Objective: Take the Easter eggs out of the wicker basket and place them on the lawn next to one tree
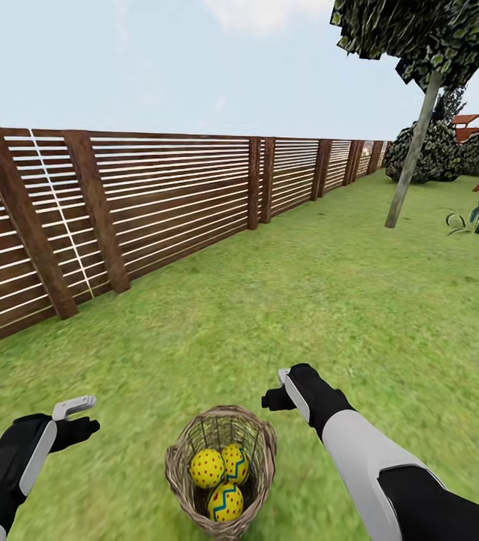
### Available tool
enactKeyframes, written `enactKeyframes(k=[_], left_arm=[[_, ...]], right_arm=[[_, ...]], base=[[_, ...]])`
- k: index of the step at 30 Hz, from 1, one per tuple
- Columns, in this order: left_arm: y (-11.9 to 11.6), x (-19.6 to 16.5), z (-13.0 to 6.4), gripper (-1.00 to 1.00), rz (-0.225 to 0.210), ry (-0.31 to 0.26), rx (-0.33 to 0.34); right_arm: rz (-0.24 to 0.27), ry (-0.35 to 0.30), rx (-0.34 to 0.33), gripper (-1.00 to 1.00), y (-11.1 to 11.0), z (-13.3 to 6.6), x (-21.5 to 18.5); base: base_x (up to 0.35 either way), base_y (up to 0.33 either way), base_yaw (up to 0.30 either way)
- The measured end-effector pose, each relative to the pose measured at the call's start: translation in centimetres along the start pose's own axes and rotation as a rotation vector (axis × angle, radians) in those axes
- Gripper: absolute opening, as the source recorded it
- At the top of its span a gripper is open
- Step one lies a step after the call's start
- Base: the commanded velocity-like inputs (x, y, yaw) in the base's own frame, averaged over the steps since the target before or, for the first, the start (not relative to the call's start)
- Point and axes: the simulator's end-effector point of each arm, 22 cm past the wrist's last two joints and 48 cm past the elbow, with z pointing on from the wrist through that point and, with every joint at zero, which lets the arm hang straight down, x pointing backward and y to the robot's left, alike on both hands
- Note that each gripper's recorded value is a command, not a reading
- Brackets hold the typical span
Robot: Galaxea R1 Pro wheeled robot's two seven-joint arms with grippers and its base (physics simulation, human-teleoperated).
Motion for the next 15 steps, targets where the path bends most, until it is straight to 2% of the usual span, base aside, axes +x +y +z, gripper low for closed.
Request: enactKeyframes(k=[11, 15], left_arm=[[0.2, 1.1, 1.6, 1.00, -0.002, 0.004, 0.000], [1.6, 1.0, 1.9, 1.00, 0.003, 0.003, -0.021]], right_arm=[[0.000, -0.003, 0.001, 1.00, -0.1, 1.6, 0.6], [0.000, -0.003, 0.001, 1.00, -0.2, 2.3, 0.9]], base=[[0.000, 0.000, 0.000], [0.000, 0.000, 0.000]])
